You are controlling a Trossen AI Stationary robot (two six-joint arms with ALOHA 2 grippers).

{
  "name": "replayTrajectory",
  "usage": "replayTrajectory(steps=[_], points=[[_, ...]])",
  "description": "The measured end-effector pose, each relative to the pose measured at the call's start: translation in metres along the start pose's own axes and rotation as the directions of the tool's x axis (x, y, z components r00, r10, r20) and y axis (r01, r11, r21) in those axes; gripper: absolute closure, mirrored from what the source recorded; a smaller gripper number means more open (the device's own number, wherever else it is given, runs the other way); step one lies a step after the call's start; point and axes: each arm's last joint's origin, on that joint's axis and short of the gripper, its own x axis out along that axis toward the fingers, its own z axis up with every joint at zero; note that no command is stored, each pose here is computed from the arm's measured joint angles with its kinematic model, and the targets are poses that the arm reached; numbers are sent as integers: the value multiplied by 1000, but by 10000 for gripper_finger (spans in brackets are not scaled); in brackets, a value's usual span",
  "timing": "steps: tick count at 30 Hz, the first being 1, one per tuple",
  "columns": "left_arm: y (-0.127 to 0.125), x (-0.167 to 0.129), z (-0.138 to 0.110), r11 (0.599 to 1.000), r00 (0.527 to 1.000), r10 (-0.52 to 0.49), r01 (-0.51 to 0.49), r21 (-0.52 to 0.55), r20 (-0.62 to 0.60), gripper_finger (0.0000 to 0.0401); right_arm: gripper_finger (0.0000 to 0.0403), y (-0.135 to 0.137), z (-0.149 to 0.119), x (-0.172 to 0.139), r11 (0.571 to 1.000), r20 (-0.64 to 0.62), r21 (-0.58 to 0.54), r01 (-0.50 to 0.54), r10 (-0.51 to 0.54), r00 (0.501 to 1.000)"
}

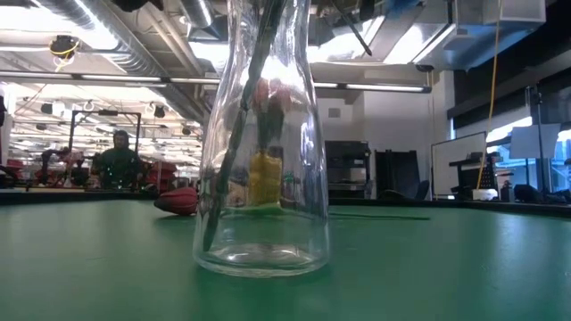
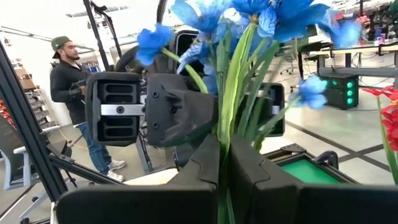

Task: Sort flowers into vase by color
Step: Put the blue flowers into the transparent vase

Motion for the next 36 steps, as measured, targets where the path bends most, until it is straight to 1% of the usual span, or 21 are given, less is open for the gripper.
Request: replayTrajectory(steps=[5,6,7,11,14,16,19,23,26,28,32,36], points=[[0,0,0,1000,1000,-2,2,0,-2,362,391,-1,0,0,1000,-3,-1,8,-8,1000],[0,0,0,1000,1000,-2,2,0,-2,380,391,-1,0,0,1000,-3,-2,15,-15,1000],[0,0,0,1000,1000,-3,3,0,-2,389,391,-1,0,0,1000,-1,-2,24,-24,1000],[0,0,0,1000,1000,-10,10,0,-6,394,383,-1,0,0,1000,0,-2,30,-30,1000],[-2,-1,-1,1000,1000,-15,15,5,-9,397,351,0,1,-1,1000,0,-10,17,-17,1000],[-2,-1,0,1000,1000,-15,15,7,-9,398,315,0,4,-4,1000,0,-24,9,-9,1000],[-2,-1,1,1000,1000,-7,7,8,-9,399,249,0,12,-9,1000,14,-23,0,0,1000],[-2,-2,1,1000,1000,-8,8,9,-10,399,162,0,18,-15,999,2,-27,-41,41,999],[-2,-3,4,1000,1000,-13,13,9,-7,400,110,-1,26,-24,997,-12,-29,-68,68,998],[-4,-6,9,1000,1000,-17,17,19,-1,400,84,-2,30,-31,996,-40,-32,-78,77,996],[-8,-22,32,999,999,-28,27,27,20,400,55,-5,43,-49,995,-80,-31,-99,97,992],[-15,-43,51,999,999,-37,38,30,-26,401,53,-10,54,-69,996,-110,-13,-93,91,990]])
